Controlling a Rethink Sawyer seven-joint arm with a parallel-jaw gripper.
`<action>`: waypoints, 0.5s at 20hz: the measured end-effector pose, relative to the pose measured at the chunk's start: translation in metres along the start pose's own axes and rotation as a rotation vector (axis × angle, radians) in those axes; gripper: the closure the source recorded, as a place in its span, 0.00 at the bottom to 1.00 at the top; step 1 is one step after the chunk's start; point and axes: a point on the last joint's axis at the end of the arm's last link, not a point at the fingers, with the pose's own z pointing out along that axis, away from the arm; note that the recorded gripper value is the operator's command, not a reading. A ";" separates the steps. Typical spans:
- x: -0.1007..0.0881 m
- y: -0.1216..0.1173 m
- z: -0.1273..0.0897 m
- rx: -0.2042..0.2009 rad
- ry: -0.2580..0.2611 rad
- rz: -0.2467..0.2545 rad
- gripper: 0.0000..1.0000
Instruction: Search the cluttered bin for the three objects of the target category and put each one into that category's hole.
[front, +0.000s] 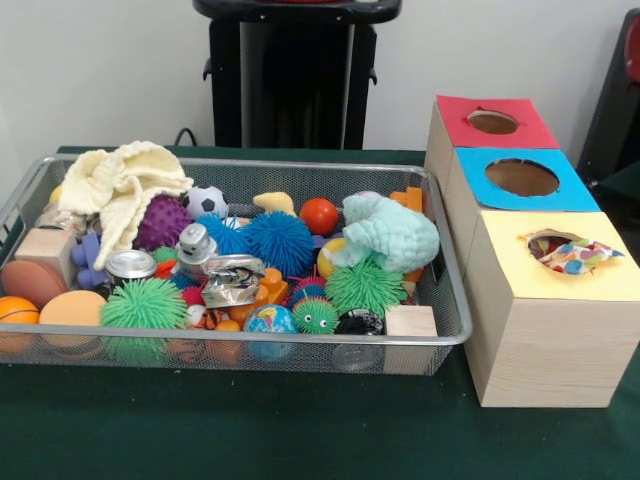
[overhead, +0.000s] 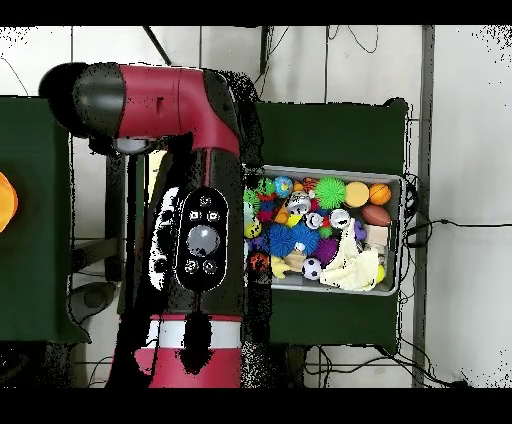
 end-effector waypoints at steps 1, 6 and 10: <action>0.000 -0.004 0.008 0.000 0.010 0.005 1.00; 0.001 -0.022 0.028 0.001 0.036 0.025 1.00; 0.001 -0.036 0.036 0.001 0.046 0.041 1.00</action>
